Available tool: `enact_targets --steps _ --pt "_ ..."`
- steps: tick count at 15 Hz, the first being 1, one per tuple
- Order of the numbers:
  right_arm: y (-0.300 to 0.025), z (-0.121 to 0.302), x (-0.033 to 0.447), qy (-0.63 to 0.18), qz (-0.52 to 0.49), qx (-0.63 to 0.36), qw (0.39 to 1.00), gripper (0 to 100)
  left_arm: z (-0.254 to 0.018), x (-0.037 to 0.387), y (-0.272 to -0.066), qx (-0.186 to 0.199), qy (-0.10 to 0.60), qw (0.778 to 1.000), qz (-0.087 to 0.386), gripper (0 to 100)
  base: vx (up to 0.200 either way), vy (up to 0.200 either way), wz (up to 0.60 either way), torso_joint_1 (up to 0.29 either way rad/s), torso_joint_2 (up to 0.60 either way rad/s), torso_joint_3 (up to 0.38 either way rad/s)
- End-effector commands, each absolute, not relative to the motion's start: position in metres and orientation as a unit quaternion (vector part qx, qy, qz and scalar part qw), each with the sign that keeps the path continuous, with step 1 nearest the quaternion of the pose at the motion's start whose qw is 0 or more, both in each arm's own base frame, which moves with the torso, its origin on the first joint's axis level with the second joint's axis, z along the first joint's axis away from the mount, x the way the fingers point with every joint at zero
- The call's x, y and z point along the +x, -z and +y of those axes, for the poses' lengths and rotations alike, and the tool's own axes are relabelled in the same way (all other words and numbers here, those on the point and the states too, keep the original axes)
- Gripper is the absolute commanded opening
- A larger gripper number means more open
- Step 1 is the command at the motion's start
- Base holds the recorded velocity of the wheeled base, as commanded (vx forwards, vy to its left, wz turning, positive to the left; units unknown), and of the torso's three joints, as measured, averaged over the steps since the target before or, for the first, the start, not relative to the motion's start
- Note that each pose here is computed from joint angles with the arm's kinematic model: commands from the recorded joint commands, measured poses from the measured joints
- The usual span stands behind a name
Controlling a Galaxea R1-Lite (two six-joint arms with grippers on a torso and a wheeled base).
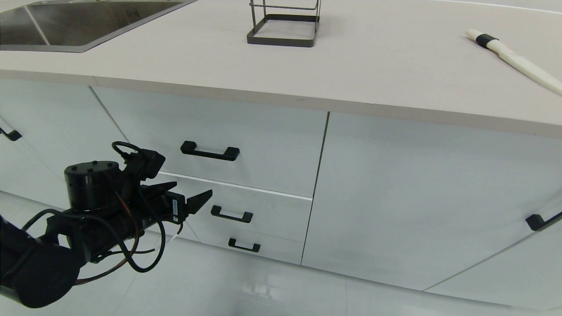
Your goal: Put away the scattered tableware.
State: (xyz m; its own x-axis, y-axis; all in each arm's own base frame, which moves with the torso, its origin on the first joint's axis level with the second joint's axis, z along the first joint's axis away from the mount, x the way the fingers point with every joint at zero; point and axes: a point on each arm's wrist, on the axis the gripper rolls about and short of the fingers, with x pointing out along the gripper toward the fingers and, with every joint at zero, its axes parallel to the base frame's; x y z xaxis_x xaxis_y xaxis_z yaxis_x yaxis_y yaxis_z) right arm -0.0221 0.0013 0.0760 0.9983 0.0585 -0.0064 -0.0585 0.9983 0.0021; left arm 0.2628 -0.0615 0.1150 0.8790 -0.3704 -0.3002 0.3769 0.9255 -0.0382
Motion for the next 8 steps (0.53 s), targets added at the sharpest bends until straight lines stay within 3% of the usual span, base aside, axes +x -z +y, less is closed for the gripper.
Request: enact_targets --steps 1,8 --pt "-0.076 0.001 -0.022 -0.030 0.004 0.001 1.000 100 -0.059 0.252 -0.112 0.012 0.193 0.968 0.162 100 0.000 0.000 0.00 0.000 0.00 0.000" --pt "-0.076 0.001 -0.022 -0.030 0.004 0.001 1.000 100 -0.042 0.164 -0.139 0.014 0.200 0.975 0.094 100 0.000 0.000 0.00 0.000 0.00 0.000"
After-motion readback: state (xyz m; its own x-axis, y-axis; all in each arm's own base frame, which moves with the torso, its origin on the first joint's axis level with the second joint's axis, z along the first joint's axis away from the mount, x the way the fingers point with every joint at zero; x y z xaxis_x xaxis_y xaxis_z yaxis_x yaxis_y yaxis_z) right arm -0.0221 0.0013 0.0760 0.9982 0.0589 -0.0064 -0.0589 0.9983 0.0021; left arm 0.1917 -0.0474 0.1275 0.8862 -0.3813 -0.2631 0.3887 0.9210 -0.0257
